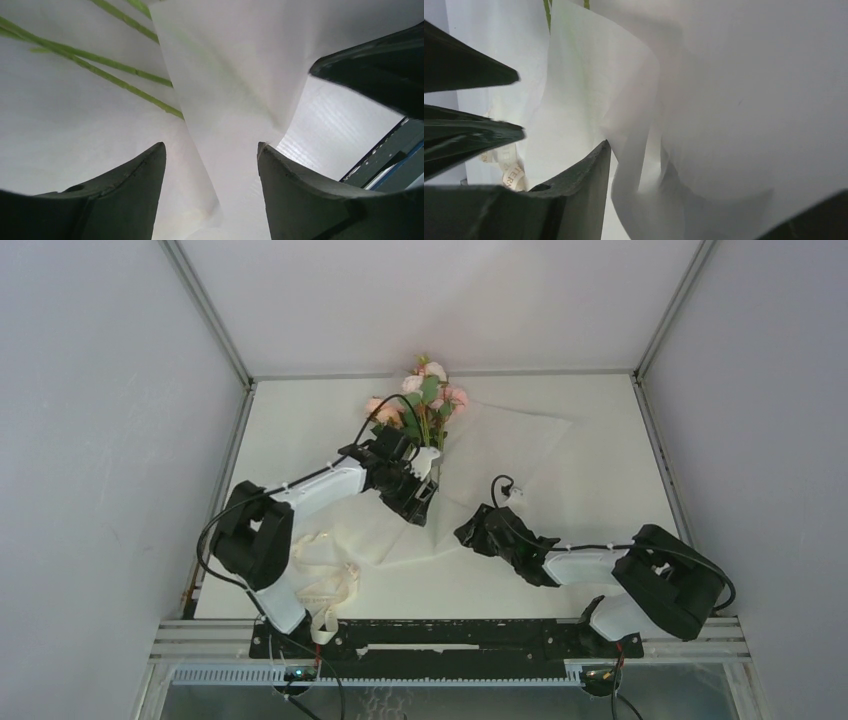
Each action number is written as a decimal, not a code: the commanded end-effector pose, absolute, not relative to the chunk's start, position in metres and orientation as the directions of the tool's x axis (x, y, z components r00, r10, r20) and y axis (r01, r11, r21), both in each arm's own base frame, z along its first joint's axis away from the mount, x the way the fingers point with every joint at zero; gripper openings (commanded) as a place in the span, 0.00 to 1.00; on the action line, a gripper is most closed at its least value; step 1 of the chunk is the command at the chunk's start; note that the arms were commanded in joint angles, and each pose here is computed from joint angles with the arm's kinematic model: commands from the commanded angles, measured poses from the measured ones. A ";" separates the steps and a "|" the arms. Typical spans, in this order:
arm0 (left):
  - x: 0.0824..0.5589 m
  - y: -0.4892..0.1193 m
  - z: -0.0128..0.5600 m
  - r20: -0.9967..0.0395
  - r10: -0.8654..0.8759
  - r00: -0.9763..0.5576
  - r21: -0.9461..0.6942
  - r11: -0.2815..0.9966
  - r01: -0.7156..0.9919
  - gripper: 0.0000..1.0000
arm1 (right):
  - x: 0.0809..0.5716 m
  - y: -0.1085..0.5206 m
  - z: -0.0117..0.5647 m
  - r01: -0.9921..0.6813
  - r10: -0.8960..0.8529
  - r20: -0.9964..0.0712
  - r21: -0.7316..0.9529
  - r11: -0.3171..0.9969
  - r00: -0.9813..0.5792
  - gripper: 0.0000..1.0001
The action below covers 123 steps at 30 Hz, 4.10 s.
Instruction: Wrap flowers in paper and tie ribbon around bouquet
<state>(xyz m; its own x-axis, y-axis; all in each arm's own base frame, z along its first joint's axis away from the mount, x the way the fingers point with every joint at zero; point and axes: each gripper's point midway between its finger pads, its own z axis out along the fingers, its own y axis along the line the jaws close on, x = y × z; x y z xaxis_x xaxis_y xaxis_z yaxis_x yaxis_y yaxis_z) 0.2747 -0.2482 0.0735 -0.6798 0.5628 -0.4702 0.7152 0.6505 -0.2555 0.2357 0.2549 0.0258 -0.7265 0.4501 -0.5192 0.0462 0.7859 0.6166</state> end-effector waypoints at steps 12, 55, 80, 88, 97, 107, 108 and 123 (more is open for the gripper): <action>0.238 -0.246 0.036 -0.340 0.624 -0.704 -0.397 0.583 0.709 0.60 | 0.233 0.249 0.041 0.034 0.483 -0.496 0.672 0.740 -0.721 0.53; 0.257 -0.227 0.010 -0.296 0.536 -0.791 -0.370 0.699 0.612 0.00 | 0.242 0.190 0.007 0.306 0.610 -0.459 0.577 0.758 -0.646 0.55; 0.254 -0.233 -0.002 -0.229 0.505 -0.832 -0.423 0.718 0.553 0.00 | 0.258 0.204 0.088 -0.081 -0.114 -0.860 -0.084 0.993 -0.497 0.00; 0.261 -0.225 0.000 -0.233 0.505 -0.831 -0.385 0.737 0.556 0.00 | 0.255 0.212 0.099 -0.094 -0.331 -0.800 -0.331 0.939 -0.500 0.00; 0.281 -0.211 0.072 -0.359 0.598 -0.717 -0.234 0.686 0.689 0.31 | 0.255 0.234 0.091 -0.139 -0.318 -0.803 -0.288 0.947 -0.503 0.00; 0.233 -0.260 0.122 -0.440 0.555 -0.706 -0.501 0.500 0.706 0.25 | 0.256 0.232 0.087 -0.107 -0.286 -0.806 -0.270 0.957 -0.519 0.00; 0.234 -0.268 0.114 -0.414 0.527 -0.743 -0.547 0.508 0.665 0.23 | 0.256 0.232 0.086 -0.108 -0.289 -0.805 -0.274 0.956 -0.518 0.00; 0.281 -0.320 0.027 -0.281 0.357 -0.891 -0.658 0.603 0.450 0.17 | 0.250 0.268 0.101 -0.272 -0.501 -0.787 -0.425 0.863 -0.361 0.00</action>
<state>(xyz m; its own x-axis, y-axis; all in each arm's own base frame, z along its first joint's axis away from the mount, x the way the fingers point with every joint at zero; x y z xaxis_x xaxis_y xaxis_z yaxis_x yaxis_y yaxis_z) 0.2664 -0.3076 0.0286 -0.8746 0.4016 -0.2718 0.4758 0.6025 -0.6408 0.2422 0.2418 0.0769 -0.4536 -0.4718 -0.7561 -0.2439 0.8817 -0.4038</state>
